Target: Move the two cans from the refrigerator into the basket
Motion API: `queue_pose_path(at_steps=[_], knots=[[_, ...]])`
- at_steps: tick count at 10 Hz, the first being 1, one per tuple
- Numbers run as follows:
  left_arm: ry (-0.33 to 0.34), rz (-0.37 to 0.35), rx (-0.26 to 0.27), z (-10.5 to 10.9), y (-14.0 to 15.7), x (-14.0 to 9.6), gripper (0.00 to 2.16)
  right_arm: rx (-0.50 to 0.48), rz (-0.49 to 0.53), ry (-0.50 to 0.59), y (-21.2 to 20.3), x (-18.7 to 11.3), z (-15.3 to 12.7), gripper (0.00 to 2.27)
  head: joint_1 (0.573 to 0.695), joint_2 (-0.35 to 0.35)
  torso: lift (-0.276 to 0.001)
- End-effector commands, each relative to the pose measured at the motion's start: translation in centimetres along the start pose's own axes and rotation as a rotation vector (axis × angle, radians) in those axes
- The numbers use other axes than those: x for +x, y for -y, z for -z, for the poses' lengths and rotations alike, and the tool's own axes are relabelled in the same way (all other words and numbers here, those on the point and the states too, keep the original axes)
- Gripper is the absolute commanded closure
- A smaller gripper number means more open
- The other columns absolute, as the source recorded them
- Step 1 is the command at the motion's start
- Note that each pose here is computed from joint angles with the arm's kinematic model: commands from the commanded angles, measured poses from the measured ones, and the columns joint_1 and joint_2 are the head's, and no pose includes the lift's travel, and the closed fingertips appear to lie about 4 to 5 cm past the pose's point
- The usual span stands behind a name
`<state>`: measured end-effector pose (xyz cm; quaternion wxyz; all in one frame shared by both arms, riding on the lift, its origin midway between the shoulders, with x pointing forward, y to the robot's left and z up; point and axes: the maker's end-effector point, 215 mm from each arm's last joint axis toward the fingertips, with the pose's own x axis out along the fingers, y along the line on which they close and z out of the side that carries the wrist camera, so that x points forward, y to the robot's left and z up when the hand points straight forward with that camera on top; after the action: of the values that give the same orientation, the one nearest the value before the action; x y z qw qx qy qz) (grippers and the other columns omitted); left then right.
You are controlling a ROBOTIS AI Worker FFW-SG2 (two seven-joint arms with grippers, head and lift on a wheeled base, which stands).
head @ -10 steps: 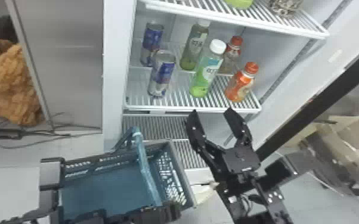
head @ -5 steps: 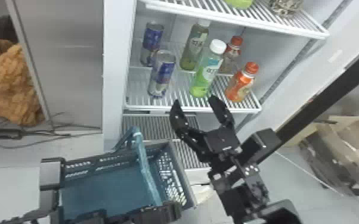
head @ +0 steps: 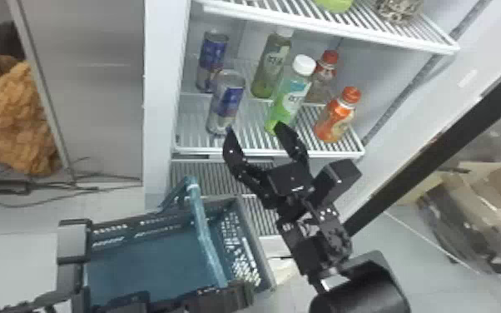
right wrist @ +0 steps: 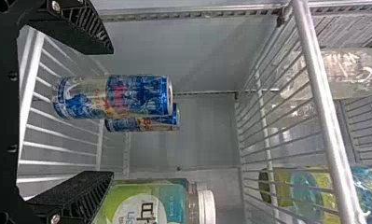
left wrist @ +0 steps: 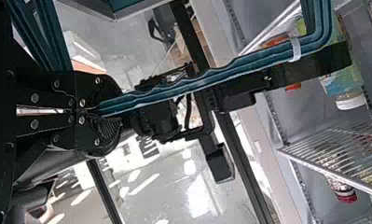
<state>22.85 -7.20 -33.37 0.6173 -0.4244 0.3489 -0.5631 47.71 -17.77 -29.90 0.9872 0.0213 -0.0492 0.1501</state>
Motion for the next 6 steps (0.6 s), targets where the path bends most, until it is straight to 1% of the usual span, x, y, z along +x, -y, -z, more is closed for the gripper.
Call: queue_pose_path(at_steps=[1,4,6], knots=[[0.000,0.004,0.000,0.0,0.1,0.1,1.22,-0.008,-0.008,0.006,0.2,1.3,0.0,0.07,0.695,-0.350,-0.276],[-0.001,0.006,0.004,-0.1,0.2,0.2,1.22,-0.023,-0.041,0.032,-0.3,4.1,-0.9,0.07,0.695,-0.350,-0.276],[-0.004,0.005,0.006,-0.1,0.2,0.2,1.22,-0.031,-0.043,0.029,0.0,5.3,-0.5,0.07,0.695,-0.350,-0.276]])
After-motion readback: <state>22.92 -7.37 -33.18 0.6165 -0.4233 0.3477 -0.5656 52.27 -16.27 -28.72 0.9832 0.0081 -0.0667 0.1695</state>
